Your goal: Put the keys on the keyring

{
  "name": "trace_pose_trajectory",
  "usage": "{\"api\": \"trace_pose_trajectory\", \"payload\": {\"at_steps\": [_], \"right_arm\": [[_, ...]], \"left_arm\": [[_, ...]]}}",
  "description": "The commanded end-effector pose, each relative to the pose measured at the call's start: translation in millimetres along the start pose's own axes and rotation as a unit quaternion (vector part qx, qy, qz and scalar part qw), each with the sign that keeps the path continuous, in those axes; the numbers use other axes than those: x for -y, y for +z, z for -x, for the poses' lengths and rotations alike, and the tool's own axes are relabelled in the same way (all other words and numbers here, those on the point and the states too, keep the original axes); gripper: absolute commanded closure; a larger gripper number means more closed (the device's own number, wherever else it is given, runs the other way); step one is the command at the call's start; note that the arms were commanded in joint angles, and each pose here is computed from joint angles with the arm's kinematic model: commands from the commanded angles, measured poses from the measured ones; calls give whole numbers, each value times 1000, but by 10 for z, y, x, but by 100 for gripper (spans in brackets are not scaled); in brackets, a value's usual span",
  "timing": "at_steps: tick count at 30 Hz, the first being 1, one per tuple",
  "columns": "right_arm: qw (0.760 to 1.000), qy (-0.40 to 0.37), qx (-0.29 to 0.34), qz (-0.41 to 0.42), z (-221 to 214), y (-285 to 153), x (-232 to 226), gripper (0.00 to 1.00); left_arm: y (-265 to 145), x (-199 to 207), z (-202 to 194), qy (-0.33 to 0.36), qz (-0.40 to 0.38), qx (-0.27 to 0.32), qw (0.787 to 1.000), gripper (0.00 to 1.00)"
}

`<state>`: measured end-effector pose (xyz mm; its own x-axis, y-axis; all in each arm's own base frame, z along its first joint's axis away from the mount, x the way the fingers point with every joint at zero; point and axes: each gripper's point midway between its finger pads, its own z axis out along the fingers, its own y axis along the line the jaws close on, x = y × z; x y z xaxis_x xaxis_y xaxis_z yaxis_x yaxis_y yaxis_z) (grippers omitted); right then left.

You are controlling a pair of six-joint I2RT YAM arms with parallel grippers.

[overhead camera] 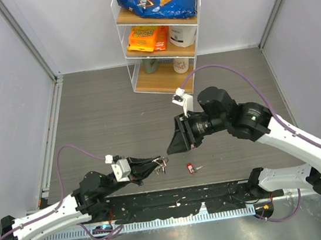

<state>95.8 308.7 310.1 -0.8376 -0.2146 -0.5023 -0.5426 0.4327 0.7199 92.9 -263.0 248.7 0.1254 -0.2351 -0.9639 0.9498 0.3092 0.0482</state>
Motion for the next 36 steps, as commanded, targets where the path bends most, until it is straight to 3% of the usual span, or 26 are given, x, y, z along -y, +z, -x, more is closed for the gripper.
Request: {"api": "trace_pose_trajectory", "payload": {"at_steps": [1, 6, 11, 20, 36], "right_arm": [[987, -121, 102, -16, 259, -317, -35, 59], [958, -214, 190, -30, 421, -475, 31, 57], [941, -258, 218, -4, 441, -452, -29, 54], [930, -299, 213, 29, 536, -404, -381, 55], [941, -292, 173, 11, 446, -194, -363, 55]], "left_arm": [[90, -99, 468, -59, 36, 45, 997, 100], [122, -290, 544, -132, 103, 41, 985, 100], [170, -412, 551, -191, 151, 31, 969, 100], [349, -385, 546, -253, 156, 21, 955, 100], [341, -315, 661, -291, 138, 40, 946, 100]]}}
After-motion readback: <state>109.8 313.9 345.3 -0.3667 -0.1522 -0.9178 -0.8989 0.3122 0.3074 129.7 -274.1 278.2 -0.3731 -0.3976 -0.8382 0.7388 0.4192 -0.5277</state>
